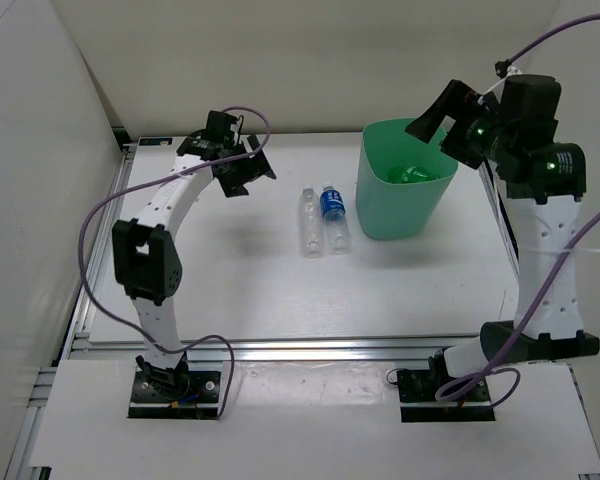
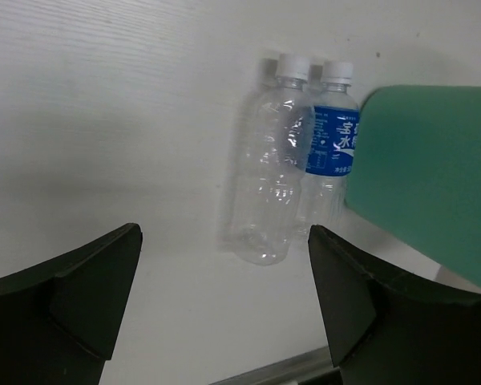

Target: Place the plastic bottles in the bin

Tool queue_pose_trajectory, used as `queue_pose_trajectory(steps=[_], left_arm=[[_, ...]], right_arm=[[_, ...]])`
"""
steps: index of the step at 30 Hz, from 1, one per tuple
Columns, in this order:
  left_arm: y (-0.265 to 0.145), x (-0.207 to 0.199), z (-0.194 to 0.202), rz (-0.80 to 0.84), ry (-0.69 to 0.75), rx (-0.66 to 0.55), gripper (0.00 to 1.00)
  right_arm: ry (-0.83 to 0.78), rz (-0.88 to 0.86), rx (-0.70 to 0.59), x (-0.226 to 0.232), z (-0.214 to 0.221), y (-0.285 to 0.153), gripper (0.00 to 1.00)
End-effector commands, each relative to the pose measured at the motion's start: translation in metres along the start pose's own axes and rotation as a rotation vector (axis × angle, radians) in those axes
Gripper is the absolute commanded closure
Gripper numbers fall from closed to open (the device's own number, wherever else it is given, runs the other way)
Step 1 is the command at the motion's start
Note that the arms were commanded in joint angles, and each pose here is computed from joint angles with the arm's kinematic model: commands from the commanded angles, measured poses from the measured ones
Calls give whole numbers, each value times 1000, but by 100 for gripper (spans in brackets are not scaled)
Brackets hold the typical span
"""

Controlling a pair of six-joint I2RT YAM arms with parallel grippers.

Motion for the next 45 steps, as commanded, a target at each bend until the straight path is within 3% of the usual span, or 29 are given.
queue_pose_trajectory(steps=[1,2,3,6,8,11,19,29,33,35,38,41,43,45], left_arm=[[33,-24,20,177,-76,238,4],[35,-38,10,228,-57,244,0],[56,-41,18,231,-31,290,0],[63,-74,26,309,128,308,0],[74,-80,36,337,102,357,0],[104,-71,56,274,75,400,0],[119,-54,79,198,88,450,0],[167,-21,130,123,79,620,0],[174,-22,135,159,73,643,11],[174,-22,135,159,73,643,34],[165,-23,115,135,54,579,59],[140,-31,69,145,1,441,61],[103,-58,25,216,-47,310,62],[66,-100,-24,405,-43,164,60]], right_arm=[[-3,-100,-5,16,2,-27,0],[-5,-123,-1,18,5,-31,0],[0,-134,25,18,11,-28,0],[16,-189,63,24,18,-26,0],[-9,-194,51,21,15,-24,0],[-26,-167,4,15,5,-31,0],[-34,-72,-21,-2,8,-37,0],[-47,-25,-21,-11,13,-38,0],[-45,-22,-14,-12,17,-39,0],[-45,-31,-11,-11,18,-39,0],[-42,-18,-7,-14,21,-38,0],[-43,-8,-12,-16,24,-42,0],[-40,-5,-4,-17,26,-40,0],[-41,5,-9,-19,27,-43,0]])
Point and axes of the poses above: each gripper's point midway between its finger pads, its own y axis out along the fingers, its own x axis along the line the jaws close on, z = x × y, the point moved 3 cm from there along -y, back along the fingers, and after that the axes turned 6 degrees about -y, right-handed, at the moved point
